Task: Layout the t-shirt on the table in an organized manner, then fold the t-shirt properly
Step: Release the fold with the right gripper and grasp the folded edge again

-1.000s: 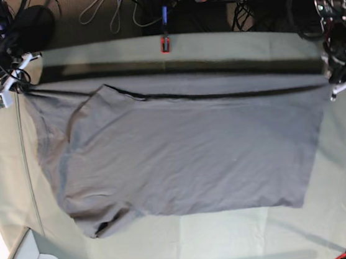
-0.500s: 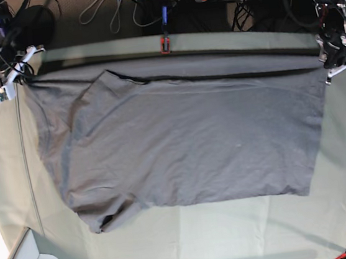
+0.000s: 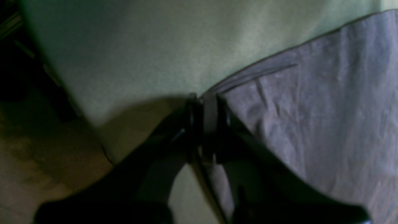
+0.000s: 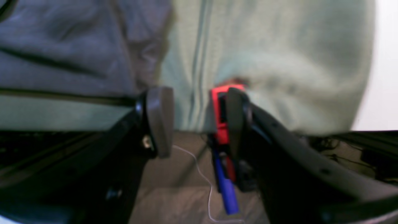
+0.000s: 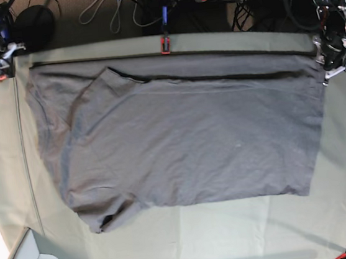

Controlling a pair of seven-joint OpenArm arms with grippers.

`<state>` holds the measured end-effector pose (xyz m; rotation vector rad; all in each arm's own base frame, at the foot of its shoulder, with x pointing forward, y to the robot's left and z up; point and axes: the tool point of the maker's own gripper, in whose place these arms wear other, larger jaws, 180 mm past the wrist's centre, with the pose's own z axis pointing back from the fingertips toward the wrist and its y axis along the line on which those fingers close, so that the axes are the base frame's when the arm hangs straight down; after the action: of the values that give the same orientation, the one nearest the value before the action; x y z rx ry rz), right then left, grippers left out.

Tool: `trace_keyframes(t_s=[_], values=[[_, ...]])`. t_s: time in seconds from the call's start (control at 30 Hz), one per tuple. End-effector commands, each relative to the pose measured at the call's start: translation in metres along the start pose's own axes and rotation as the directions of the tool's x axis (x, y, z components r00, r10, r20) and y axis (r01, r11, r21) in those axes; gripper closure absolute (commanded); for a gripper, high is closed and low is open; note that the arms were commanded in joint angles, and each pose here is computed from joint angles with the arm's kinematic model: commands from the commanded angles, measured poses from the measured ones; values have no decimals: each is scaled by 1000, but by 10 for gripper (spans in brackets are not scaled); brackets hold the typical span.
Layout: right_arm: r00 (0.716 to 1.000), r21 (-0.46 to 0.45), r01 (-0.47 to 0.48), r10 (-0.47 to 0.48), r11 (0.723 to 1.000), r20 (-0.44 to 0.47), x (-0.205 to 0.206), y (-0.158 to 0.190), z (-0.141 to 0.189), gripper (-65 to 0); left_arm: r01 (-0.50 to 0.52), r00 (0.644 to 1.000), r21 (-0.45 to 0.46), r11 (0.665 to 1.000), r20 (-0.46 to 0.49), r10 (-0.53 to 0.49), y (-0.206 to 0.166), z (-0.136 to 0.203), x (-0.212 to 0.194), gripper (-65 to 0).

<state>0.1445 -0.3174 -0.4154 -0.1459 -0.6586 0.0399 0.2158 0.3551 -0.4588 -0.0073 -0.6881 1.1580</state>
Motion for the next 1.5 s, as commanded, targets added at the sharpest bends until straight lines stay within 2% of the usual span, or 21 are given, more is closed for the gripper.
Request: trace_keyframes(t_s=[0.0, 0.07, 0.17, 0.3, 0.43, 0.6, 0.87, 1.13, 1.2, 1.3, 1.37, 1.47], values=[[998, 2, -2, 2, 1000, 60, 14, 4, 7, -284, -5, 999, -10, 1000, 35, 6, -5, 3, 16, -35], [995, 12, -12, 11, 1000, 101, 28, 19, 13, -285, -5, 999, -10, 1000, 35, 6, -5, 3, 16, -35], [986, 81, -28, 14, 996, 167, 52, 59, 13, -287, -5, 999, -10, 1000, 38, 6, -5, 3, 16, -34], [980, 191, -19, -19, 981, 198, 67, 105, 0, -287, -10, 999, -22, 1000, 39, 11, -11, 2, 18, -33], [983, 273, 35, -82, 962, 164, 61, 135, -19, -287, -12, 999, -24, 1000, 40, 13, -13, 2, 19, -34], [990, 361, 54, -96, 931, 99, 45, 168, -35, -287, -15, 999, -10, 1000, 36, 16, -9, 0, 18, -38], [995, 439, 16, -59, 898, 85, 38, 203, -30, -287, -13, 999, -18, 1000, 41, 14, -11, 1, 19, -38], [995, 440, 18, -60, 898, 82, 36, 203, -29, -287, -16, 999, -37, 999, 47, 18, -20, 1, 22, -45], [995, 440, 18, -61, 898, 83, 37, 203, -29, -287, -23, 999, -30, 999, 46, 25, -20, -1, 23, -91], [995, 439, 16, -58, 899, 83, 37, 202, -30, -287, -26, 999, -31, 999, 46, 28, -21, -1, 23, -221], [995, 439, 16, -58, 899, 83, 37, 202, -30, -286, -26, 999, -31, 999, 46, 28, -21, -1, 23, -285], [995, 440, 15, -58, 898, 85, 37, 203, -30, -287, -25, 999, -33, 999, 45, 26, -21, -1, 23, -300]])
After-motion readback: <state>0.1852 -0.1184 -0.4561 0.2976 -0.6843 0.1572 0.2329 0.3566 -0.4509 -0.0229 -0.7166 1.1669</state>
